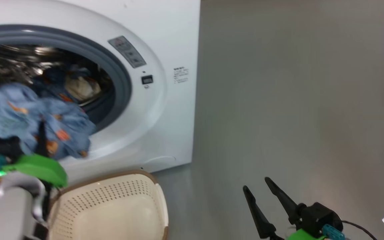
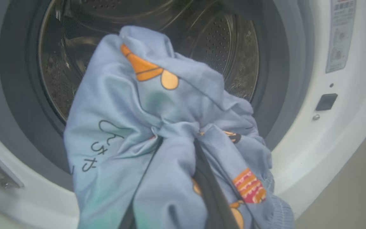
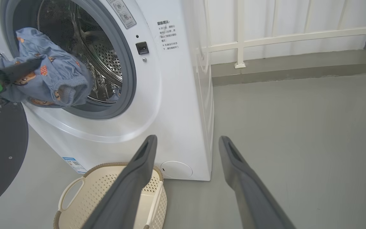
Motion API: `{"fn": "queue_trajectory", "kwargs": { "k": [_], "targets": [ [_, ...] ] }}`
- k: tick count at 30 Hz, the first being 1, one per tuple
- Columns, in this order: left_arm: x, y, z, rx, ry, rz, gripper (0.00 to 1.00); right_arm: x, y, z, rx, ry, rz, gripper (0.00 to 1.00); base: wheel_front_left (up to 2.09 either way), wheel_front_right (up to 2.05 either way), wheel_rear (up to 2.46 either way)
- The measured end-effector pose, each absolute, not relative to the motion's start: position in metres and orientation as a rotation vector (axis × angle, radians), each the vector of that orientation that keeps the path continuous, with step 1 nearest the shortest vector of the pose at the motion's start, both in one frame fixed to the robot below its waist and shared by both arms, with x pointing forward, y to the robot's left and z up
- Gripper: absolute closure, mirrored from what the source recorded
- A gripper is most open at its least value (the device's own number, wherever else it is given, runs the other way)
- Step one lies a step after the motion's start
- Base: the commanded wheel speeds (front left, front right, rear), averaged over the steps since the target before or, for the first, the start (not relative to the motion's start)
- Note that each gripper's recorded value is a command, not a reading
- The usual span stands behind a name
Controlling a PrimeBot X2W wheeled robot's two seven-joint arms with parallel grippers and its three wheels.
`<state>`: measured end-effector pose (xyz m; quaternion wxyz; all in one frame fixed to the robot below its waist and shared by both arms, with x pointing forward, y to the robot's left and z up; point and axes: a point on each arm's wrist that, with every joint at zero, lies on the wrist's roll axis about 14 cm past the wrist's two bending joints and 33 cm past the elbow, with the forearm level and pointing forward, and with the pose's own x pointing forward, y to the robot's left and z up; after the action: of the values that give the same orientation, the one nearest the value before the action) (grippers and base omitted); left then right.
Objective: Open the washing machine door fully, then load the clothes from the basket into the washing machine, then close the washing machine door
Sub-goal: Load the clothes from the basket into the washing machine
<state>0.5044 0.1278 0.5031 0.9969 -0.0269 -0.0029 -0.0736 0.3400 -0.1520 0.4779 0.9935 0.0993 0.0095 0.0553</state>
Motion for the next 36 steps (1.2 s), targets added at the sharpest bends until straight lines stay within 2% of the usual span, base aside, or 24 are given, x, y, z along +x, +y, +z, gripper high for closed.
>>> {"fn": "queue_trajectory", "kwargs": {
  "k": [9, 19, 20, 21, 22, 25, 30, 31, 32, 33, 34, 35, 36],
  "targets": [
    [0.597, 0.133, 0.505, 0.025, -0.019, -0.152, 1.0, 0.357, -0.157, 0.463, 0.214, 0.068, 0.082, 0.0, 0.0, 0.0, 0.0],
    [0.683, 0.125, 0.474, 0.087, -0.012, -0.173, 1.0, 0.375, -0.164, 0.435, 0.252, 0.153, 0.044, 0.0, 0.0, 0.0, 0.0],
    [0.69, 0.123, 0.472, 0.095, -0.017, -0.177, 0.98, 0.376, -0.166, 0.432, 0.249, 0.162, 0.037, 0.0, 0.0, 0.0, 0.0],
    [0.696, 0.121, 0.469, 0.101, -0.02, -0.182, 0.88, 0.377, -0.168, 0.429, 0.246, 0.17, 0.03, 0.0, 0.0, 0.0, 0.0],
    [0.702, 0.118, 0.465, 0.104, -0.02, -0.186, 0.87, 0.378, -0.17, 0.426, 0.243, 0.179, 0.022, 0.0, 0.0, 0.0, 0.0],
    [0.718, 0.11, 0.456, 0.096, -0.028, -0.189, 1.0, 0.379, -0.177, 0.419, 0.235, 0.201, -0.001, 0.0, 0.0, 0.0, 0.0],
    [0.733, 0.091, 0.441, 0.069, -0.03, -0.2, 1.0, 0.373, -0.188, 0.411, 0.237, 0.231, -0.048, 0.0, 0.0, 0.0, 0.0],
    [0.733, 0.089, 0.433, 0.07, -0.013, -0.2, 0.89, 0.372, -0.19, 0.41, 0.234, 0.236, -0.055, 0.0, 0.0, 0.0, 0.0],
    [0.733, 0.086, 0.423, 0.078, 0.008, -0.205, 0.69, 0.371, -0.191, 0.409, 0.232, 0.24, -0.062, 0.0, 0.0, 0.0, 0.0],
    [0.733, 0.084, 0.415, 0.088, 0.029, -0.211, 0.54, 0.37, -0.193, 0.408, 0.23, 0.244, -0.068, 0.0, 0.0, 0.0, 0.0],
    [0.733, 0.083, 0.407, 0.094, 0.047, -0.214, 0.24, 0.37, -0.194, 0.407, 0.228, 0.247, -0.073, 0.0, 0.0, 0.0, 0.0],
    [0.732, 0.083, 0.401, 0.099, 0.064, -0.215, 0.0, 0.369, -0.195, 0.407, 0.227, 0.249, -0.076, 0.0, 0.0, 0.0, 0.0],
    [0.732, 0.083, 0.397, 0.102, 0.077, -0.214, 0.0, 0.369, -0.196, 0.407, 0.227, 0.25, -0.079, 0.0, 0.0, 0.0, 0.0]
  ]
}}
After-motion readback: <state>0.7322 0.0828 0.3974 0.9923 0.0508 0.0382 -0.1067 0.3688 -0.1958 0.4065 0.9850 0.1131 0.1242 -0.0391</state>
